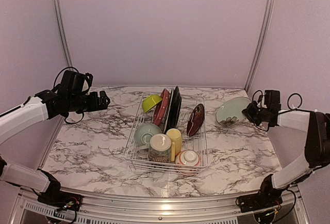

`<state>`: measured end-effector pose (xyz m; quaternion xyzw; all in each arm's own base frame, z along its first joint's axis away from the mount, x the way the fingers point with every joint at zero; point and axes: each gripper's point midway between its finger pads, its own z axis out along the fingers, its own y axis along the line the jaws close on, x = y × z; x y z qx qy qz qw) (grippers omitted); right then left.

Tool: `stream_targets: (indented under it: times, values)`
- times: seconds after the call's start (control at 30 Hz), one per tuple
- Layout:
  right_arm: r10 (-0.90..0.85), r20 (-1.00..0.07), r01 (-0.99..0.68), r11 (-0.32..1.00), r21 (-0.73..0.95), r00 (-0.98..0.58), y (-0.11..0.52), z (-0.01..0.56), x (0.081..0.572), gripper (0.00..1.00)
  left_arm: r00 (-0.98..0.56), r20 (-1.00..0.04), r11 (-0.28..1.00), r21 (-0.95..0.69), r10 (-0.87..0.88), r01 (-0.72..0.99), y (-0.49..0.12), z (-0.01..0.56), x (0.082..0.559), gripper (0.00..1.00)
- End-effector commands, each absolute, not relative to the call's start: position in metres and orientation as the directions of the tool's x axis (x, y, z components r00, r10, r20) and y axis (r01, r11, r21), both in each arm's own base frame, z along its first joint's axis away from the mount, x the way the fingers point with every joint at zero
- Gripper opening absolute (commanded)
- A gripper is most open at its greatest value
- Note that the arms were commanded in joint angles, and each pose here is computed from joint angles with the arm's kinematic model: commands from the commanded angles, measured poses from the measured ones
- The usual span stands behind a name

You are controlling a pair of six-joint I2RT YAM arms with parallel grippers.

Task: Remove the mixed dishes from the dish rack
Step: Place the plate at the center of the board.

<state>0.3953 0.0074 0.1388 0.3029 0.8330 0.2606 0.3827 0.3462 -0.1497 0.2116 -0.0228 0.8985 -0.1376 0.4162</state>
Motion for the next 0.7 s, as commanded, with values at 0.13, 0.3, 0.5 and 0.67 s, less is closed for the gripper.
stream_targets:
  times: [0.13,0.3,0.5,0.67]
  values:
    - [0.654,-0.552,0.164,0.709,0.686,-0.518,0.011,0.136,0.448,0.01,-0.649,-0.746,0.96,-0.268,-0.152,0.083,-0.153,0.215,0.344,0.99]
    - [0.64,-0.54,0.196,0.725,0.66,-0.547,0.008,0.105,0.458,0.09,-0.643,-0.751,0.964,-0.255,-0.147,0.078,-0.149,0.215,0.342,0.99]
    - [0.593,-0.542,0.251,0.778,0.576,-0.596,0.0,0.071,0.452,0.33,-0.647,-0.749,0.967,-0.246,-0.141,0.074,-0.148,0.212,0.343,0.99]
    - [0.558,-0.562,0.252,0.81,0.53,-0.61,-0.004,0.066,0.445,0.59,-0.652,-0.745,0.964,-0.252,-0.14,0.081,-0.152,0.211,0.345,0.99]
